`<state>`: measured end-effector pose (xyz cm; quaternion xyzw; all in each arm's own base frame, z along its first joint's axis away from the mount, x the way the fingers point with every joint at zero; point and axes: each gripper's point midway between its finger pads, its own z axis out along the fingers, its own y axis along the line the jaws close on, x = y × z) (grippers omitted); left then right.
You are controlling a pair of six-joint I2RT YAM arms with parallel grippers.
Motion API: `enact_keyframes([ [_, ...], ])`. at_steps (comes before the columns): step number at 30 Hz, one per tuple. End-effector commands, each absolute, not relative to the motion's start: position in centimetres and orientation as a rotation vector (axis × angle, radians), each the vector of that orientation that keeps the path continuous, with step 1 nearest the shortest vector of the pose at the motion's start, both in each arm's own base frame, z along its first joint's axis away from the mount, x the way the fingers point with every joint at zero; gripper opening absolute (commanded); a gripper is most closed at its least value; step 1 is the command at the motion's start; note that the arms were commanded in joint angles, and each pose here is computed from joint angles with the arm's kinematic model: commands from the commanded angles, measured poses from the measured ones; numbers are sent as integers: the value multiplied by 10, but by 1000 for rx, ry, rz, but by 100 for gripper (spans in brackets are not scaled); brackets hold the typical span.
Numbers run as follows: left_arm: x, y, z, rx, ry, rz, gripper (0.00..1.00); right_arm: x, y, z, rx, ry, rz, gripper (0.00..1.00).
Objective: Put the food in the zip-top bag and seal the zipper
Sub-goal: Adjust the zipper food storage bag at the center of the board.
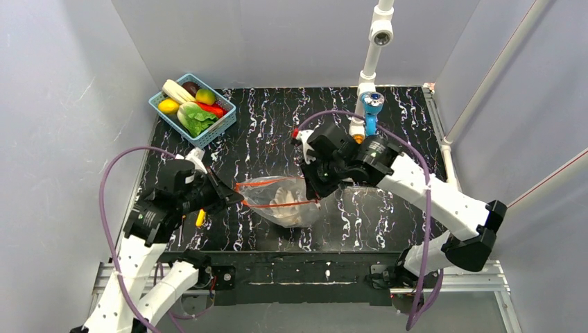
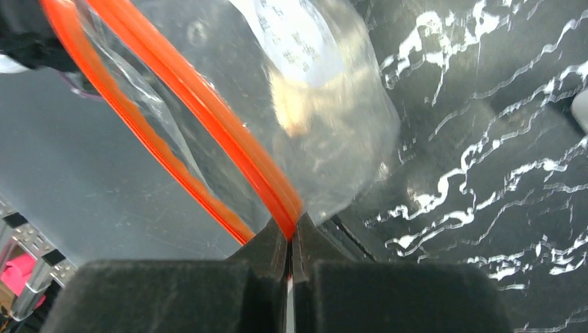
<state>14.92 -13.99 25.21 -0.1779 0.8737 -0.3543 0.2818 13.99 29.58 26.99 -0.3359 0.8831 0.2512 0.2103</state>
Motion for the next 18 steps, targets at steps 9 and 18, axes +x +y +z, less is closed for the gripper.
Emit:
enact_keyframes([
  [9, 133, -153, 239, -709, 2274, -1196, 80, 153, 318, 263, -612, 2358, 895, 1],
  [18, 110, -145, 239, -1108, 2132, -1387, 77, 176, 338, 281, -439, 2212, 928, 1],
])
